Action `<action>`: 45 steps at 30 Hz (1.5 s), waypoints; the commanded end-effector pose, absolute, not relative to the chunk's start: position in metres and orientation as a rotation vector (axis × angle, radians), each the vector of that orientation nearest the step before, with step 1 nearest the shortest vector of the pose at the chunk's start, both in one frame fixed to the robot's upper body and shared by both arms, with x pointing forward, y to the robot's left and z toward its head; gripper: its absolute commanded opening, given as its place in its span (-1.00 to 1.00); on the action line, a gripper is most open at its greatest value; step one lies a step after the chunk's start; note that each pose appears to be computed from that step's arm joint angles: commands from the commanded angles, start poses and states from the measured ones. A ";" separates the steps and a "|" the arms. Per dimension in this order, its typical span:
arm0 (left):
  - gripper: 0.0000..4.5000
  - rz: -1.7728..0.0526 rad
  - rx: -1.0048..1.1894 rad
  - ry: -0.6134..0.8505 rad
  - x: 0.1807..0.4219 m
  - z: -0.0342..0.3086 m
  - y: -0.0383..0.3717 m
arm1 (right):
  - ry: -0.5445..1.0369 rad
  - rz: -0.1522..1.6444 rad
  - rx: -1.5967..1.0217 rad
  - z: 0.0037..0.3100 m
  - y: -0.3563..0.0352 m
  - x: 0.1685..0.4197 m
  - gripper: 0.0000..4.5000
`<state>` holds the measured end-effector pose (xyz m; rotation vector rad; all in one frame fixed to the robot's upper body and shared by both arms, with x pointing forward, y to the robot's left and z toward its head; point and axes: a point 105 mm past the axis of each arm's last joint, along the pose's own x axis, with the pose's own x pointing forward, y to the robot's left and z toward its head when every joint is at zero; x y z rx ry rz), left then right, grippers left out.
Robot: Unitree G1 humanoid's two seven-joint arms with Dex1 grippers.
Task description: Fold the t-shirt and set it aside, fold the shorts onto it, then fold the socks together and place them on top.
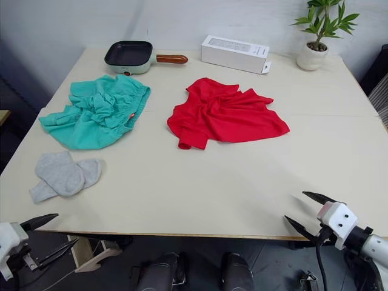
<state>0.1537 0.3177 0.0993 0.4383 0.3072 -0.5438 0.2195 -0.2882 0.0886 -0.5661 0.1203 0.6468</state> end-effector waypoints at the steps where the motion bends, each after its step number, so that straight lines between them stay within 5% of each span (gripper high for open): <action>1: 1.00 -0.529 0.470 0.267 0.157 0.113 0.316 | 0.076 0.632 -0.564 0.093 -0.289 0.220 0.99; 11: 1.00 -0.631 0.202 0.234 0.180 0.137 0.285 | -0.012 0.591 -0.547 0.099 -0.296 0.240 0.99; 18: 1.00 -0.766 0.282 0.111 0.251 0.170 0.222 | -0.094 0.665 -0.651 0.126 -0.276 0.301 0.99; 26: 1.00 -0.793 0.569 0.042 0.344 0.163 0.159 | -0.102 0.625 -0.949 0.153 -0.239 0.394 0.99; 31: 1.00 -0.802 0.672 0.016 0.384 0.156 0.128 | -0.029 0.534 -1.088 0.160 -0.229 0.430 0.99; 45: 1.00 -0.763 0.644 -0.002 0.429 0.151 0.088 | -0.046 0.490 -1.084 0.170 -0.222 0.440 0.99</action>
